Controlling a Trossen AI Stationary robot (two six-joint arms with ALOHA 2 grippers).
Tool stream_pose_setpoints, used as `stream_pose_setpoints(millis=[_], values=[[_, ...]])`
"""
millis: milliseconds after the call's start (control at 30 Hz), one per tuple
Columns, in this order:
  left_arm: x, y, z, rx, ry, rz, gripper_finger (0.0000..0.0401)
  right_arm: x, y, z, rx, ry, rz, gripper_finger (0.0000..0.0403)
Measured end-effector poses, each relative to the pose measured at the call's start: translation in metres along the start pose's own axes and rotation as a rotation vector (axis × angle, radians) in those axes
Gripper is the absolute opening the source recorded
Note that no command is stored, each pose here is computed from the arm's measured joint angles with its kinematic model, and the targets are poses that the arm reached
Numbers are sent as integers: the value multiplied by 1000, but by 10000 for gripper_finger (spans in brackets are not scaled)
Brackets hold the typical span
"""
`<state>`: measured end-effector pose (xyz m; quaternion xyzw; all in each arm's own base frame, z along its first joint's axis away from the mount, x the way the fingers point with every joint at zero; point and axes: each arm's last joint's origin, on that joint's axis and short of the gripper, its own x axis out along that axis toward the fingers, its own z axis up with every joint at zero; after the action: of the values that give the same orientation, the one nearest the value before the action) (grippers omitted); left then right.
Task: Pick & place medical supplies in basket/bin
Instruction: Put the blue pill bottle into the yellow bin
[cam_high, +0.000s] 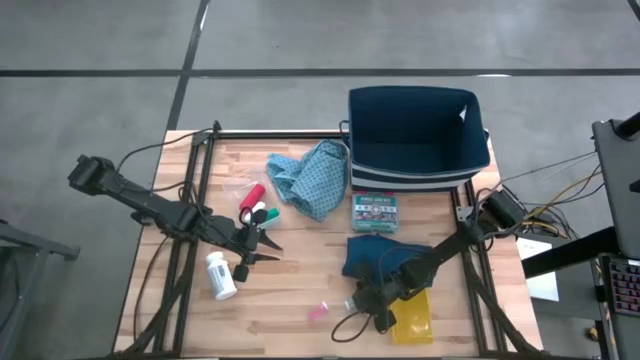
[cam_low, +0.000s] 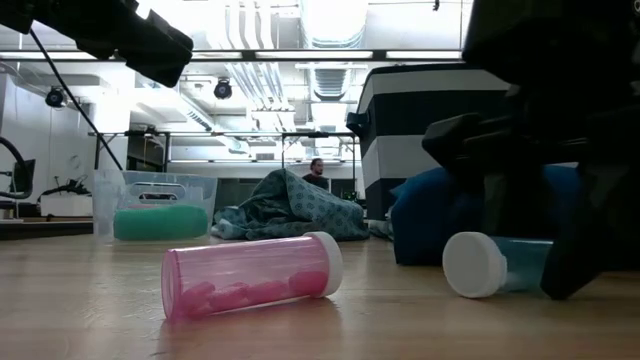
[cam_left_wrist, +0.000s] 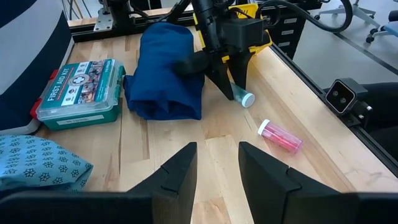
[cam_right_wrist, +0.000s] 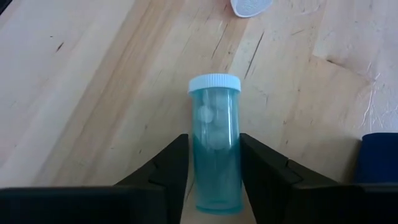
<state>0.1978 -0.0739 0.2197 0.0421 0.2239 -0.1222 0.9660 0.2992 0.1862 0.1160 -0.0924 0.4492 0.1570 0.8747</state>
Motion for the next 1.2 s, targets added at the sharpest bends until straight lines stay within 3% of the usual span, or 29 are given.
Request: stream_pose_setpoints(millis=[267, 800, 1200], values=[[0, 0, 0, 0, 0, 0, 120, -1, 0, 1, 0, -1, -3, 88], [0, 0, 0, 0, 2, 0, 120, -17, 0, 18, 3, -73, 1, 93], [0, 0, -1, 1, 7, 0, 120, -65, 3, 34, 30, -167, 15, 93]])
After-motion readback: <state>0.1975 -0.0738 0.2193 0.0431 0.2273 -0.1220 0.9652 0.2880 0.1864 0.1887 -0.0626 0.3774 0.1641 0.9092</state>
